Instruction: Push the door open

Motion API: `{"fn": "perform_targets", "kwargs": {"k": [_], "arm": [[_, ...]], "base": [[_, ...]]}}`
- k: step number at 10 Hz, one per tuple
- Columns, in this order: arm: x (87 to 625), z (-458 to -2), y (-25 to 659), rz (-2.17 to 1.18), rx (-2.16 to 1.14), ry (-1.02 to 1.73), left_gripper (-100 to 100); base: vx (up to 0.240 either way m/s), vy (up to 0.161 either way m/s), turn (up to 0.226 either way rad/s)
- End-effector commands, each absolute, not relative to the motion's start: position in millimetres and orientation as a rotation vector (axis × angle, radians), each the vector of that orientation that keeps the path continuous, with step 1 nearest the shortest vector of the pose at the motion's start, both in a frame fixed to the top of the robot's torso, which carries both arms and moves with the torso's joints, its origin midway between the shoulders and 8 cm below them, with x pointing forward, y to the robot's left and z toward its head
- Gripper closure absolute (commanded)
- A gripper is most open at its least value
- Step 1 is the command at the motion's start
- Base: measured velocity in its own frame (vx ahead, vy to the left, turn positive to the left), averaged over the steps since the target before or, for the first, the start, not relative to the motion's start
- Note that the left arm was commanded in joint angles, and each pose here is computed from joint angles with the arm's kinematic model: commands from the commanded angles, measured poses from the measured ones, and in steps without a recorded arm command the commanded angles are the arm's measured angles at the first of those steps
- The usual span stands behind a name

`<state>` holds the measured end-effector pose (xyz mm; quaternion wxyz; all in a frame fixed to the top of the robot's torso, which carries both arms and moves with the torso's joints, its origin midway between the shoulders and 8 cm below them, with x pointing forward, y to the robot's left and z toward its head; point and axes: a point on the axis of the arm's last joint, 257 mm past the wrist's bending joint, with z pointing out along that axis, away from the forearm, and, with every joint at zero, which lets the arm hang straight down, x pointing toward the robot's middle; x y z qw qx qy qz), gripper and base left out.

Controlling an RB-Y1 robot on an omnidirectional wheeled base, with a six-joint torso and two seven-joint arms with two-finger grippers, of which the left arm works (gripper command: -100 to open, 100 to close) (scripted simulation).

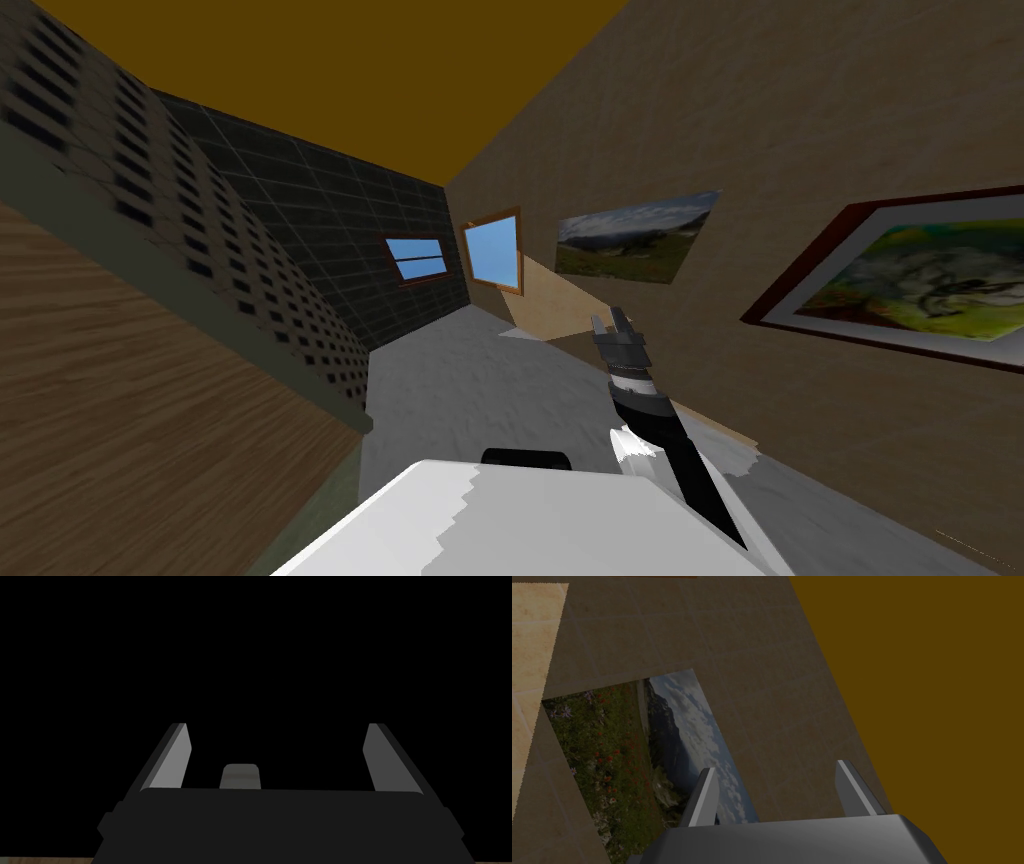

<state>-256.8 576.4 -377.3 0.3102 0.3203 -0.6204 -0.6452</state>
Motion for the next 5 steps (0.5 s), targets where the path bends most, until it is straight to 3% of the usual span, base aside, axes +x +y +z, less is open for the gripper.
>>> {"fn": "perform_targets", "kwargs": {"k": [1, 5], "arm": [[-263.1, -372.8, 577.0, -1.707, 0.847, -1.620, -100], [-260.7, -365.9, 586.2, -1.726, 0.857, -1.606, -100]], "base": [[-0.225, 0.003, 0.004], [-0.228, 0.019, -0.002]]}}
